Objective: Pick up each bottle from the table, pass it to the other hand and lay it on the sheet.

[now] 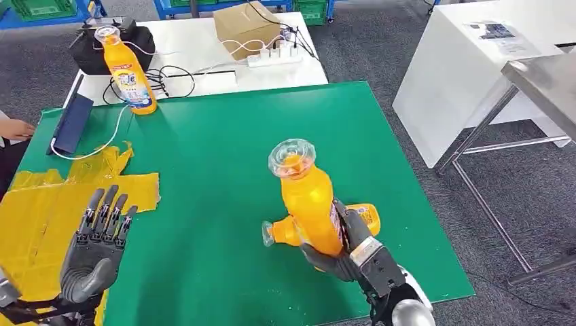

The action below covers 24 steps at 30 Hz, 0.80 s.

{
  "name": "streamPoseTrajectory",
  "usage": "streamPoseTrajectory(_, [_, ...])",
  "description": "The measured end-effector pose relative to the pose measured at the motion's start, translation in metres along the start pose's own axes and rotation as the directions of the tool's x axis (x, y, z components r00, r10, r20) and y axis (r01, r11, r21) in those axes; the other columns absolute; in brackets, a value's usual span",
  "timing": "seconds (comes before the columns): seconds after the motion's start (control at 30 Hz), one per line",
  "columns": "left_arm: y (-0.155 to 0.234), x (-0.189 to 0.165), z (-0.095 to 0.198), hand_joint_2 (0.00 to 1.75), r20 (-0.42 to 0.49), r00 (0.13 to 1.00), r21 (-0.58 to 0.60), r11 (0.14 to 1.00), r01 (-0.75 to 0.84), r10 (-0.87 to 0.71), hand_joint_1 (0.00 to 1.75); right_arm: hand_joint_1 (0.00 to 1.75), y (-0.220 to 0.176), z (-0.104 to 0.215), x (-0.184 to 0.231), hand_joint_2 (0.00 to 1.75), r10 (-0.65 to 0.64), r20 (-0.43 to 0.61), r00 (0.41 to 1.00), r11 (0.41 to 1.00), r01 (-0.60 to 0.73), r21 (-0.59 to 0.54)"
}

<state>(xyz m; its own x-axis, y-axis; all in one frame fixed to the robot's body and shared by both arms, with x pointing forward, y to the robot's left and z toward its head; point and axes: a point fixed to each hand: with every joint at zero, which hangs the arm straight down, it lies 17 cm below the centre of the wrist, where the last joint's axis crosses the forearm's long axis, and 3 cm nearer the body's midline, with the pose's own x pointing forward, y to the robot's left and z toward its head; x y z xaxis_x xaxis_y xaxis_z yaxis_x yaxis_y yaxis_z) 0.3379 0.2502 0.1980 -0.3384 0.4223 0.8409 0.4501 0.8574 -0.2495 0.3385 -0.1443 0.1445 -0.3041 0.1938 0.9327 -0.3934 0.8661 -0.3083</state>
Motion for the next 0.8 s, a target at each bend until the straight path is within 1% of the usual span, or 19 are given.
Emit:
streamPoseTrajectory(0.03, [-0.002,0.001,0.0,1.75,0.002,1.0,-0.005,1.0,-0.001,0.001,0.0,1.75,-0.002,-0.002,0.002,1.75,-0.008,0.004,1.0,1.0,0.008,-0.014])
streamPoseTrajectory(0.1, [-0.017,0.009,-0.003,1.75,0.042,0.999,-0.051,0.999,-0.004,0.006,0.0,1.75,-0.002,-0.013,0.012,1.75,0.003,0.035,0.999,1.0,-0.003,-0.009])
streamPoseTrajectory(0.2, [-0.033,0.017,-0.012,1.75,0.063,0.998,-0.101,0.995,-0.005,0.011,0.0,1.75,-0.004,-0.035,0.019,1.75,0.017,0.03,0.999,1.0,-0.017,0.005])
streamPoseTrajectory(0.33, [-0.05,0.019,-0.021,1.75,0.073,0.997,-0.15,0.989,-0.015,0.026,0.0,1.75,-0.001,-0.058,0.005,1.75,0.028,-0.03,0.999,0.999,-0.027,0.045])
streamPoseTrajectory(0.4, [-0.059,0.02,-0.029,1.75,0.077,0.996,-0.18,0.983,-0.024,0.039,0.0,1.75,0.004,-0.068,-0.012,1.75,0.026,-0.08,0.996,0.996,-0.02,0.082])
streamPoseTrajectory(0.5, [-0.069,0.022,-0.038,1.75,0.086,0.995,-0.213,0.977,-0.026,0.046,0.0,1.75,0.007,-0.085,-0.026,1.75,0.042,-0.116,0.992,0.992,-0.028,0.122])
streamPoseTrajectory(0.6, [-0.08,0.021,-0.046,1.75,0.085,0.995,-0.244,0.969,-0.033,0.056,0.0,1.75,0.025,-0.102,-0.032,1.75,0.052,-0.14,0.989,0.983,-0.025,0.183])
streamPoseTrajectory(0.67, [-0.086,0.021,-0.051,1.75,0.089,0.994,-0.264,0.964,-0.034,0.059,0.0,1.75,0.04,-0.116,-0.026,1.75,0.061,-0.133,0.989,0.974,-0.03,0.227])
streamPoseTrajectory(0.7, [-0.089,0.02,-0.053,1.75,0.087,0.995,-0.272,0.962,-0.031,0.057,0.0,1.75,0.054,-0.121,-0.023,1.75,0.067,-0.13,0.989,0.965,-0.032,0.259])
streamPoseTrajectory(0.8, [-0.093,0.018,-0.056,1.75,0.084,0.995,-0.282,0.959,-0.033,0.059,0.0,1.75,0.085,-0.129,-0.011,1.75,0.082,-0.109,0.991,0.944,-0.042,0.327])
